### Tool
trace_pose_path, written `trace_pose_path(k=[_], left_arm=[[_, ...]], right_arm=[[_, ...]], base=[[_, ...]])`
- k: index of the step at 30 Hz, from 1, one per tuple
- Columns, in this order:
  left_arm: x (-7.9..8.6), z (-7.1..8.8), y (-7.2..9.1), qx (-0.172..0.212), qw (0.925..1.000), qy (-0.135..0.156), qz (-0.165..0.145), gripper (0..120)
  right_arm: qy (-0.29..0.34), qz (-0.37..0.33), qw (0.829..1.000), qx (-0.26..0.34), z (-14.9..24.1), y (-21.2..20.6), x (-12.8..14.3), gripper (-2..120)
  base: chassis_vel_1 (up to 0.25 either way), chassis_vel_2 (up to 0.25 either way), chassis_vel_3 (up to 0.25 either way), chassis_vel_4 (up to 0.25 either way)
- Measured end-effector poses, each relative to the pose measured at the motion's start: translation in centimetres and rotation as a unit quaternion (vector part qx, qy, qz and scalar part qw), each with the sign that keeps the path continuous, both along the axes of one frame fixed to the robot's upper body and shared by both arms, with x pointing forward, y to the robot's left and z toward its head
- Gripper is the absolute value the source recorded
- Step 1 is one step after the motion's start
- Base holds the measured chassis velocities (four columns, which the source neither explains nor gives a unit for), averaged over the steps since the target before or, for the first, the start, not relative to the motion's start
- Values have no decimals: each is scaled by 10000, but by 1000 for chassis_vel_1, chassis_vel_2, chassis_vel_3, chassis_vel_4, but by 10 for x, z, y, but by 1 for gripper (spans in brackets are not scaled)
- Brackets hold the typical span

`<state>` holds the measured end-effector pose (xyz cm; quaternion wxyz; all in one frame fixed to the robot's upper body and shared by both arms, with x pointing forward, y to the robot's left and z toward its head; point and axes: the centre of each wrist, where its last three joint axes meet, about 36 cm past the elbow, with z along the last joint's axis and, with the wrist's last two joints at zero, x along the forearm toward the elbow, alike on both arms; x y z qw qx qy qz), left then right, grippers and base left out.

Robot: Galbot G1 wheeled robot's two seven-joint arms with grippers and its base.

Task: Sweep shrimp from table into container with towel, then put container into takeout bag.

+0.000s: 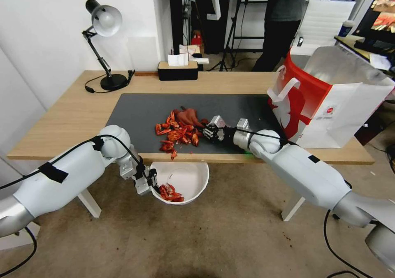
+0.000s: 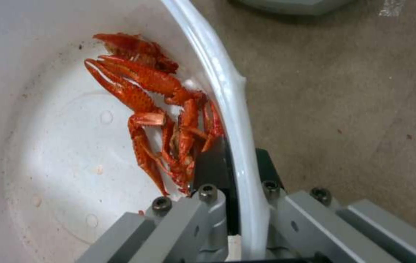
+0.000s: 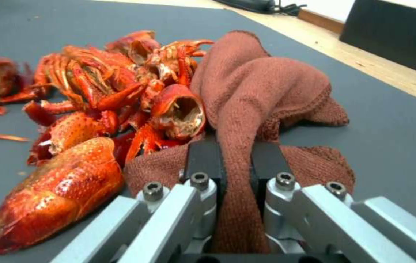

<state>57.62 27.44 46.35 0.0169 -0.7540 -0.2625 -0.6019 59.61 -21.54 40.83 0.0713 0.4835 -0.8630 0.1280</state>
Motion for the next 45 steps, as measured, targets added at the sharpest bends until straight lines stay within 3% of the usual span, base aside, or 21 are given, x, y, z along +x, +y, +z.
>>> trace_pose_path(k=[8, 21, 34, 45], left_arm=[[1, -1, -5, -90, 9999, 83, 55, 0], [3, 1, 1, -135, 9996, 164, 165, 0], [2, 3, -9, -114, 9997, 202, 99, 0], [6, 6, -8, -60, 9997, 186, 130, 0]], right_arm=[[12, -138, 9999, 74, -2, -6, -14, 5], [10, -349, 9993, 113, 0, -30, -44, 5], [-21, -251, 9995, 179, 6, -26, -62, 5], [24, -77, 9995, 291, 9, -20, -90, 5]], base=[[0, 0, 0, 0], [0, 0, 0, 0], [0, 0, 0, 0], [0, 0, 0, 0]])
